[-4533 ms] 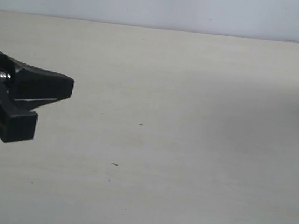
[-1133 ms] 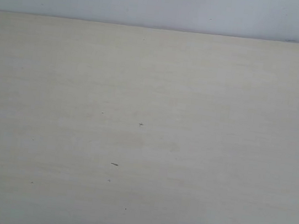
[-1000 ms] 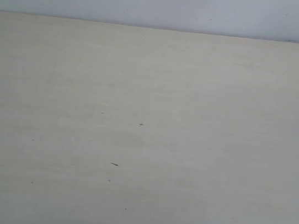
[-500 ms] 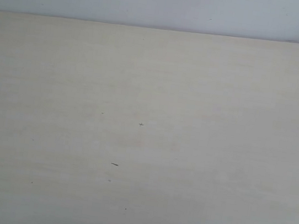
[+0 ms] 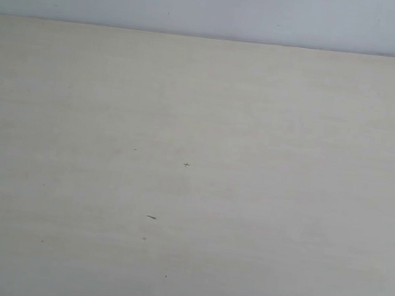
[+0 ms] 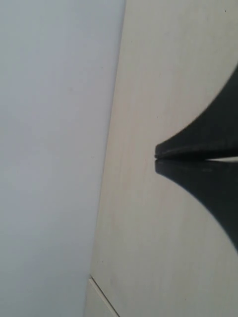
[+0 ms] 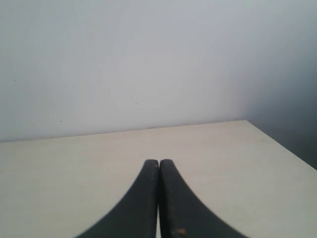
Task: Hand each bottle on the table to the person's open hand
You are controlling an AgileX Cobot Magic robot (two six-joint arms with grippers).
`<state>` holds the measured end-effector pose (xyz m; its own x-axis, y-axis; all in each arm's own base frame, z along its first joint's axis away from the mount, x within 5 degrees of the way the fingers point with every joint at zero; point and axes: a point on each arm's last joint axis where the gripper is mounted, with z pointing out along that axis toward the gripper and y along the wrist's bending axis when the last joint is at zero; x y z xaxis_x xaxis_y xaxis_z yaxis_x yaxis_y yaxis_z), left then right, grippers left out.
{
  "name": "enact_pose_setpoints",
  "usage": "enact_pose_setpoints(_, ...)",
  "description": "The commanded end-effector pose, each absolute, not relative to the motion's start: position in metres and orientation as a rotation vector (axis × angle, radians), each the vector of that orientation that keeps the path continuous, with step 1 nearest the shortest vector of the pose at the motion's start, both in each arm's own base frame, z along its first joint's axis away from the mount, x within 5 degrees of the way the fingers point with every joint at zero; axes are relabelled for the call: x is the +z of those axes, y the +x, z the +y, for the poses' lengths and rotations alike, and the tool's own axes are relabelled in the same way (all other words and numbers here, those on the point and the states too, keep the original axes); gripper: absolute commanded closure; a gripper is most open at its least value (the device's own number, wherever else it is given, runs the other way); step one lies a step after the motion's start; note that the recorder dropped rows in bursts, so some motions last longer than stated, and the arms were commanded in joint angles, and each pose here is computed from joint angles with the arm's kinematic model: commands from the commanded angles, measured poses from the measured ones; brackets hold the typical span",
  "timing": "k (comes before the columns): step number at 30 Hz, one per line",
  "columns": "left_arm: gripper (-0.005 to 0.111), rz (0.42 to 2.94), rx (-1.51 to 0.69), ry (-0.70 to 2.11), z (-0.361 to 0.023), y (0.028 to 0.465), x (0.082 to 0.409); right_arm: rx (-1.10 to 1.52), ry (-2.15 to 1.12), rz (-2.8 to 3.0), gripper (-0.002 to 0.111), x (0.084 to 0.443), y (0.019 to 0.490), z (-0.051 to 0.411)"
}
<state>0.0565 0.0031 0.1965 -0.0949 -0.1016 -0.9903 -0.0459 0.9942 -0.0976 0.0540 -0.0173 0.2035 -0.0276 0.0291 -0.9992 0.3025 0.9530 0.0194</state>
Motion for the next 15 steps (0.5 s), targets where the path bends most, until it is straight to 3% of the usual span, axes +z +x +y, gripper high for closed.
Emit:
enact_pose_setpoints(1,0.107,1.656,-0.044,-0.110,0.0032,0.0561,0.1972,-0.246,0.259,1.603,0.108,0.2010,0.0534,-0.0181)
enact_pose_setpoints(15,0.107,1.659,-0.050,-0.104,0.0027,0.0561,0.1970,-0.246,0.259,1.603,0.108,0.2010,0.0534,-0.0181)
